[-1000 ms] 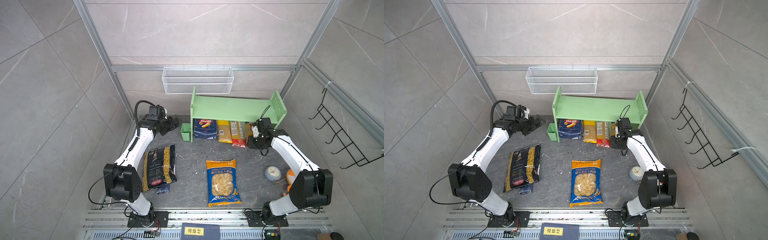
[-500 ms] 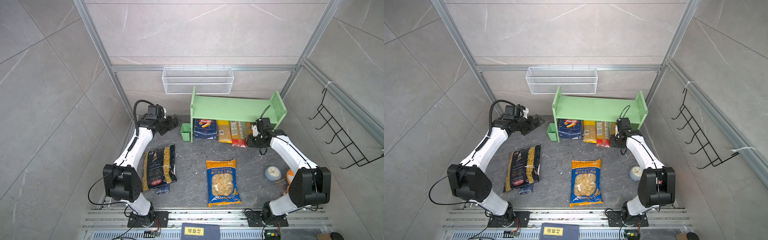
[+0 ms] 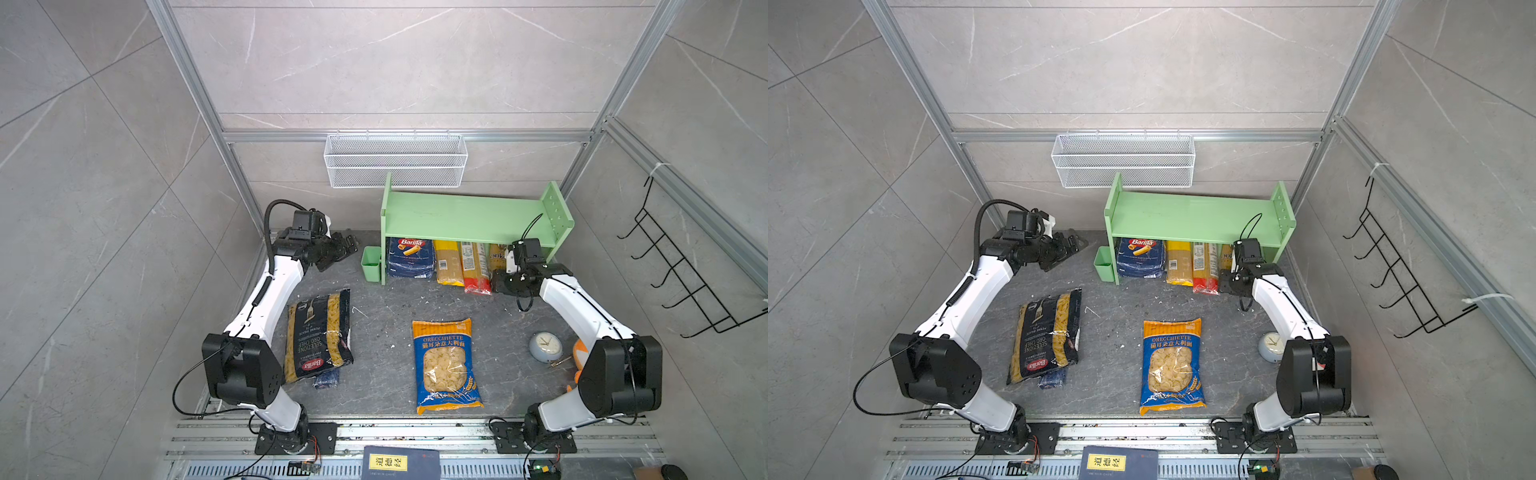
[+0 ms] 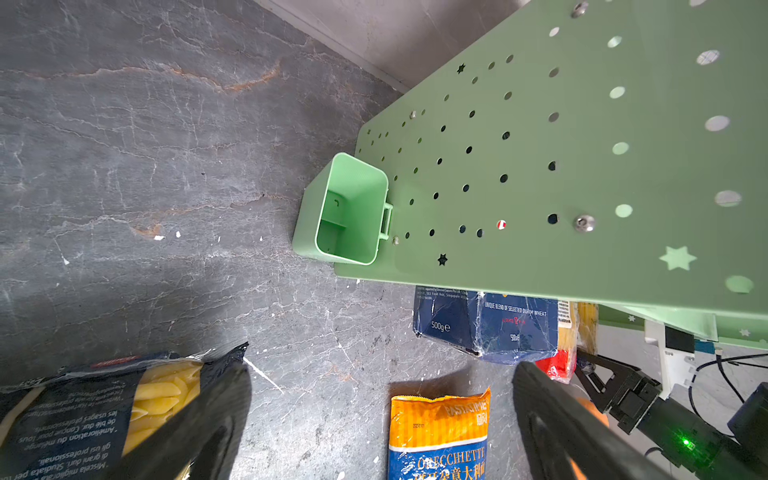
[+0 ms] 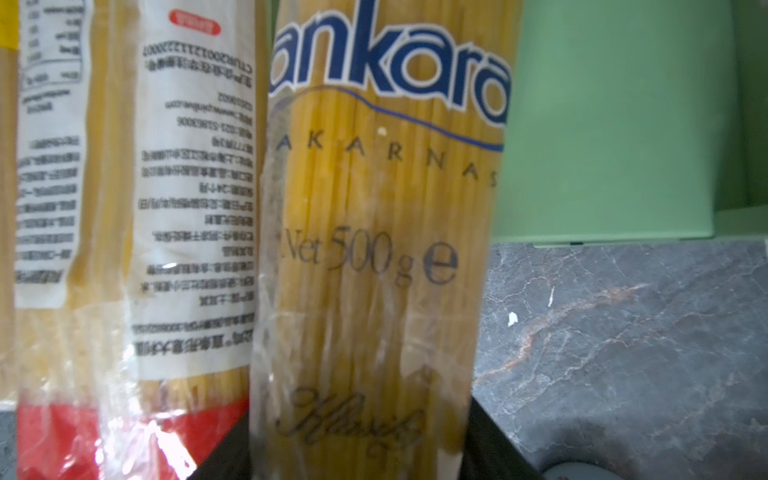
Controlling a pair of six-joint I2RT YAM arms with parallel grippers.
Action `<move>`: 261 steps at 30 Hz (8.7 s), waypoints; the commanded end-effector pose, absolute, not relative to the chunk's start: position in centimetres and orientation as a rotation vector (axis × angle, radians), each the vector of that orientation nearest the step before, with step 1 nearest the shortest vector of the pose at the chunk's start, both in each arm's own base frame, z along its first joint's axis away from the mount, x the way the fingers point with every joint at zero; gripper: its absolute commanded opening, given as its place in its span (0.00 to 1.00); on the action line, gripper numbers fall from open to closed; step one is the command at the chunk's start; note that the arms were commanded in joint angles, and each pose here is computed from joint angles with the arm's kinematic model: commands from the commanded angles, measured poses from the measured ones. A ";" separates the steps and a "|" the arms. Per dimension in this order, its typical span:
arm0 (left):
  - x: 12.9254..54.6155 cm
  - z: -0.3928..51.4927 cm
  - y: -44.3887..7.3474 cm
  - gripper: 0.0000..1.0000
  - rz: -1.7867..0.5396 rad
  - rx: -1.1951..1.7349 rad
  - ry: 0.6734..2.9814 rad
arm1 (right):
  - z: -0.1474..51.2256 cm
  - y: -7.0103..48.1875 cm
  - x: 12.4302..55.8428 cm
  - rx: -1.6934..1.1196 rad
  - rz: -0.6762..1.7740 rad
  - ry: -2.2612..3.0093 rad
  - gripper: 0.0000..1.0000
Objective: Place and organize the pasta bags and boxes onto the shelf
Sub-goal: 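Lower the Ankara pack beside the red-labelled pack on the lower tier, open right gripper, then withdraw the right gripper from the shelf toward the black penne bag, then grasp the black Barilla penne bag edge with the right gripper, then drag the penne bag away from the left gripper toward the orecchiette bag, then grasp the blue Barilla spaghetti pack beside the orecchiette bag with right gripper, then lift the blue spaghetti pack upright and carry it to the shelf with right gripper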
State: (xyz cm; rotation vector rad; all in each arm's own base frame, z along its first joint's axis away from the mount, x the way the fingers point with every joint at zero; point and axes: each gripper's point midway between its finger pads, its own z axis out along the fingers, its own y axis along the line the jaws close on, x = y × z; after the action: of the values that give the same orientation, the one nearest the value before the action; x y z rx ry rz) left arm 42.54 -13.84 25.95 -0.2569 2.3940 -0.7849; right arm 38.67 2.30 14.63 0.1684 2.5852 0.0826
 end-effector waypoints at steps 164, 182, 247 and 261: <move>23.7 26.5 -1.2 0.99 -0.629 -1.040 2.205 | 2.0 53.9 14.0 -0.844 0.452 2.704 0.96; 23.4 28.1 -1.6 1.00 -0.608 -0.993 2.200 | -2.0 50.4 16.8 -0.686 -0.134 2.687 0.91; 35.1 20.2 -7.2 1.00 -0.732 -0.834 2.412 | 11.6 22.9 13.9 -0.326 0.236 2.825 0.33; 38.9 21.4 -9.1 1.00 -0.740 -0.771 2.420 | 19.9 22.5 14.9 -0.079 0.863 2.595 0.27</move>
State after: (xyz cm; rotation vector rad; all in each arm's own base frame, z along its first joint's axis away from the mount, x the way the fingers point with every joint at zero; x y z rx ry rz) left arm 37.88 -8.73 19.87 -0.8248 2.4545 -0.7392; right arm 13.52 20.72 16.20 -0.1188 2.7504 0.6546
